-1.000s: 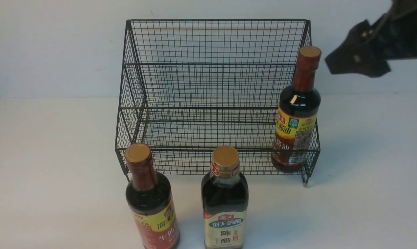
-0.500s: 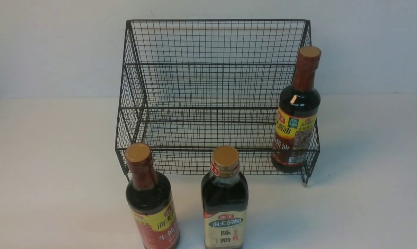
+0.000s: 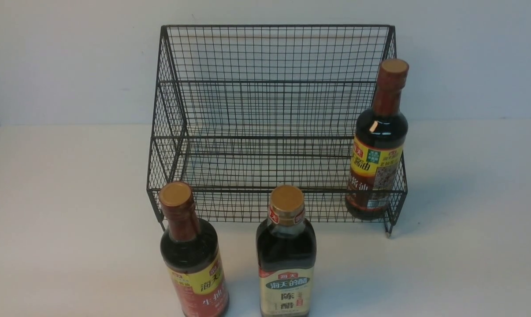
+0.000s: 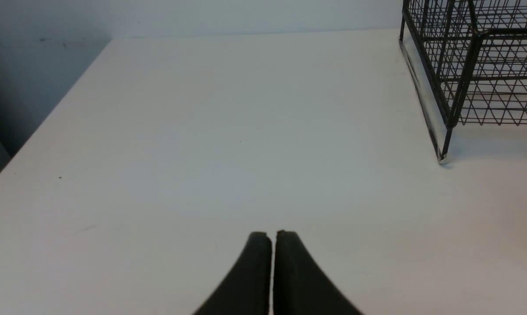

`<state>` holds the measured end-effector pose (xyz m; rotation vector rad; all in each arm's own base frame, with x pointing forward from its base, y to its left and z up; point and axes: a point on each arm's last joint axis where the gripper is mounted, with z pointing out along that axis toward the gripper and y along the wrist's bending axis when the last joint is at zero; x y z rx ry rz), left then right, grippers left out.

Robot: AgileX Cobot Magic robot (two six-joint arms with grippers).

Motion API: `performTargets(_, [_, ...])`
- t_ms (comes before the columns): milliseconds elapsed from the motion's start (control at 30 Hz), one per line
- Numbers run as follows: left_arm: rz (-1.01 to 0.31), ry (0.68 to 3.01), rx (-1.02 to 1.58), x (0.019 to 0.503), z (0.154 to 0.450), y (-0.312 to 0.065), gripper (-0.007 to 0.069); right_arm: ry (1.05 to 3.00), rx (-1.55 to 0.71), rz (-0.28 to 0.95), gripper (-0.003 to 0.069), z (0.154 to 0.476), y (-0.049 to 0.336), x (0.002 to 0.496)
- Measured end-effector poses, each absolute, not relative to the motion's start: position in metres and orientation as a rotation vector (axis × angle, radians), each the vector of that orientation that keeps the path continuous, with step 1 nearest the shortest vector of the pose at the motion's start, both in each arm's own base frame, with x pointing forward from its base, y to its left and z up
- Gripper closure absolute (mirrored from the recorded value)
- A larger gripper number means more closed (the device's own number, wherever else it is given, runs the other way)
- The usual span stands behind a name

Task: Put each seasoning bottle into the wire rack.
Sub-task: Use the left arm to grab the condiment bottle closest to it

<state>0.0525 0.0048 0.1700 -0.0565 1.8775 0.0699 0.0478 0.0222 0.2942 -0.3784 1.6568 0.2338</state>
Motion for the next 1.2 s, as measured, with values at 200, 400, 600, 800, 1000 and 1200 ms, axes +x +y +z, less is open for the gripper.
performTargets(200, [0.07,1.878,-0.056,0.052,0.17,0.005,0.0629,1.503,-0.299,0.214,0.0673,0.272,0.02,0.056])
performTargets(400, [0.07,1.878,-0.056,0.052,0.17,0.005,0.0629,1.512,-0.294,0.212,0.0673,0.262,0.02,0.059])
performTargets(600, [0.07,1.878,-0.056,0.052,0.17,0.005,0.0629,1.555,-0.309,0.215,0.0673,0.258,0.021,0.059])
performTargets(800, [0.07,1.878,-0.056,0.052,0.17,0.005,0.0629,1.599,-0.326,0.217,0.0673,0.253,0.022,0.058])
performTargets(1000, [0.07,1.878,-0.056,0.052,0.17,0.005,0.0629,1.622,-0.377,0.137,0.0673,0.247,0.019,0.056])
performTargets(1200, [0.07,1.878,-0.056,0.052,0.17,0.005,0.0629,1.69,-0.238,-0.029,0.0673,0.212,0.006,0.054])
